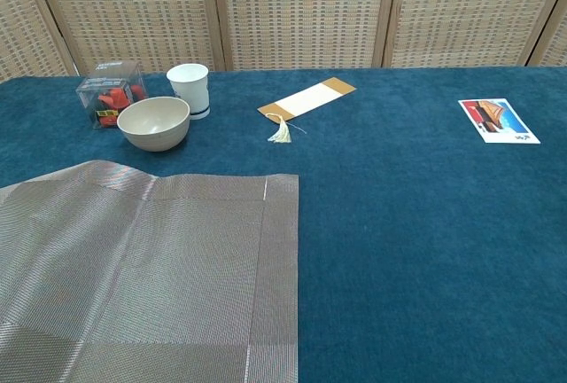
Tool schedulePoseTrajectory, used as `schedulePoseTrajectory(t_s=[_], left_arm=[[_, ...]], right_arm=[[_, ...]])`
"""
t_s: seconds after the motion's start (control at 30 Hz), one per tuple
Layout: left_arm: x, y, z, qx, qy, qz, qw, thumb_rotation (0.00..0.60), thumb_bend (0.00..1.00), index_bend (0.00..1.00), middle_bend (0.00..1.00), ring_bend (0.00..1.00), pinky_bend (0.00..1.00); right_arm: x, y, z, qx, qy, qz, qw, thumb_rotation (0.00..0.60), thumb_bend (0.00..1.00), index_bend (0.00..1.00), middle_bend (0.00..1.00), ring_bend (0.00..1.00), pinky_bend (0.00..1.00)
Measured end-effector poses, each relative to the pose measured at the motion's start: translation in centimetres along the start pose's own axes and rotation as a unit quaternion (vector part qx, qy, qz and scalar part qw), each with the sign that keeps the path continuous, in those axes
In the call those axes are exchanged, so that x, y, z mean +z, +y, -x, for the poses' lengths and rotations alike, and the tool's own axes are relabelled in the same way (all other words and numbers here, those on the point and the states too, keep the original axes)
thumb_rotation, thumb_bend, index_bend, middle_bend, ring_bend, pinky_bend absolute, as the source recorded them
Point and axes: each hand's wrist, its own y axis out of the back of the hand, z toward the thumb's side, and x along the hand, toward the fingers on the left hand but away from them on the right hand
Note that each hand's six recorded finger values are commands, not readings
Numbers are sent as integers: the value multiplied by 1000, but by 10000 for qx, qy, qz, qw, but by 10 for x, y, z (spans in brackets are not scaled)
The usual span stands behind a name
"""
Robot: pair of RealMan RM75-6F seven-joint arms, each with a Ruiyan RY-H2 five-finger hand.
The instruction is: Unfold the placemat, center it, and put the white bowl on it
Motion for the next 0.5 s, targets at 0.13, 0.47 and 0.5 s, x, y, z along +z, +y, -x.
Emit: schedulePoseTrajectory(t_s=[0.13, 0.47, 0.5], left_arm=[[6, -6, -2, 33, 139, -125, 9998, 600, 0, 0, 0, 0, 0], [14, -29, -14, -143, 227, -249, 9993, 600, 0, 0, 0, 0, 0], [15, -29, -15, -136, 208, -260, 9994, 600, 0, 0, 0, 0, 0]], right_arm=[[19, -3, 13, 107, 613, -225, 9978, 600, 0, 144, 0, 0, 0], [95, -16, 48, 795, 2561, -202, 9632, 600, 0, 205, 0, 0, 0], [103, -18, 50, 860, 2703, -167, 9588, 600, 0, 208, 0, 0, 0]])
